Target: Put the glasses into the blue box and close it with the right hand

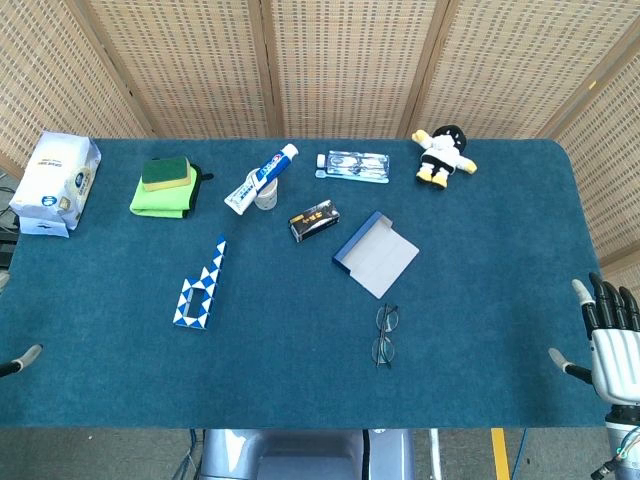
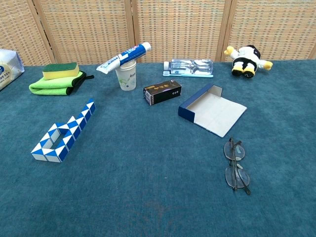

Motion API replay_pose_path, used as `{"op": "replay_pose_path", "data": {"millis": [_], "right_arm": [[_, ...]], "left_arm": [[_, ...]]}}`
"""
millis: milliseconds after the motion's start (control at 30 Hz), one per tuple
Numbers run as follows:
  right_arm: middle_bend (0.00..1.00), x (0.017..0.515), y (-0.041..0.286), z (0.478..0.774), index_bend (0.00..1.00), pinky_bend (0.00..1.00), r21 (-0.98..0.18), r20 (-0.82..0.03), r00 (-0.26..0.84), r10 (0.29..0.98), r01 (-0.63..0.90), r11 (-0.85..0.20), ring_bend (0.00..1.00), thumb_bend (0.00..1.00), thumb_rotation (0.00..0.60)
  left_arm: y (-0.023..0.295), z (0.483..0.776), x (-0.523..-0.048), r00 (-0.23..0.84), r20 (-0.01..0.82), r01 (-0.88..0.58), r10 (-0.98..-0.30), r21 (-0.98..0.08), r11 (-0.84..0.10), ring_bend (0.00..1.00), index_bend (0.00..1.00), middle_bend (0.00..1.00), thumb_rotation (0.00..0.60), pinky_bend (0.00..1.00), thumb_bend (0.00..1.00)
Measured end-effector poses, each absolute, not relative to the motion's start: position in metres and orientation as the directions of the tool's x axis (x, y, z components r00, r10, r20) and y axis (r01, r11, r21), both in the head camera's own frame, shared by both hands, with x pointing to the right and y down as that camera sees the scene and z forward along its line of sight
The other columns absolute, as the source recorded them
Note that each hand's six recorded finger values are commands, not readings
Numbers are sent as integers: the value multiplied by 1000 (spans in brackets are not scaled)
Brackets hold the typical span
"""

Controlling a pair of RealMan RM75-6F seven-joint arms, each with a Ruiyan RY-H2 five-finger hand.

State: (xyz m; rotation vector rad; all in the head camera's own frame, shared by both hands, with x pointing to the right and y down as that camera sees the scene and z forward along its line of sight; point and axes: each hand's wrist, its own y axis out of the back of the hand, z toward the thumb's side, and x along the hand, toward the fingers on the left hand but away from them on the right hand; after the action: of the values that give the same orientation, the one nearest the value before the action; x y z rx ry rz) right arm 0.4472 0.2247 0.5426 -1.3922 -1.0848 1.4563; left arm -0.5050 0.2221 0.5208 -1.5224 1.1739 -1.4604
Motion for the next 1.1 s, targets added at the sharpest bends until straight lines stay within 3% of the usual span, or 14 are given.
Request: {"op": "replay_pose_path", "data": {"millis": [500, 600, 700, 833, 1100], "right_arm": [[0, 432, 224, 544, 0, 0, -958, -284, 24, 959, 30, -284, 0, 34, 600], [0, 416, 209, 545, 8, 0, -960, -265, 103, 959, 69, -273, 0, 149, 600], [1, 392, 186, 544, 44, 0, -966, -225, 216, 950, 78, -247, 0, 379, 600], [8, 354, 149, 546, 52, 4, -969, -192, 355, 915, 80, -234, 0, 575, 600], [15, 283, 94, 579, 59, 45, -929, -304, 506, 807, 30, -369, 0, 943, 600]], "left_arm": [[229, 515, -500, -20, 344, -153, -939, -929, -338, 0, 0, 0, 600, 0, 0], [231, 515, -498, -10, 352, -149, -936, -926, -347, 0, 0, 0, 600, 0, 0], [230, 517, -498, -18, 355, -149, -935, -925, -349, 0, 0, 0, 600, 0, 0], [225, 519, -498, -29, 346, -153, -938, -929, -338, 0, 0, 0, 600, 0, 0], [217, 527, -503, -33, 348, -167, -937, -926, -338, 0, 0, 0, 600, 0, 0]]}}
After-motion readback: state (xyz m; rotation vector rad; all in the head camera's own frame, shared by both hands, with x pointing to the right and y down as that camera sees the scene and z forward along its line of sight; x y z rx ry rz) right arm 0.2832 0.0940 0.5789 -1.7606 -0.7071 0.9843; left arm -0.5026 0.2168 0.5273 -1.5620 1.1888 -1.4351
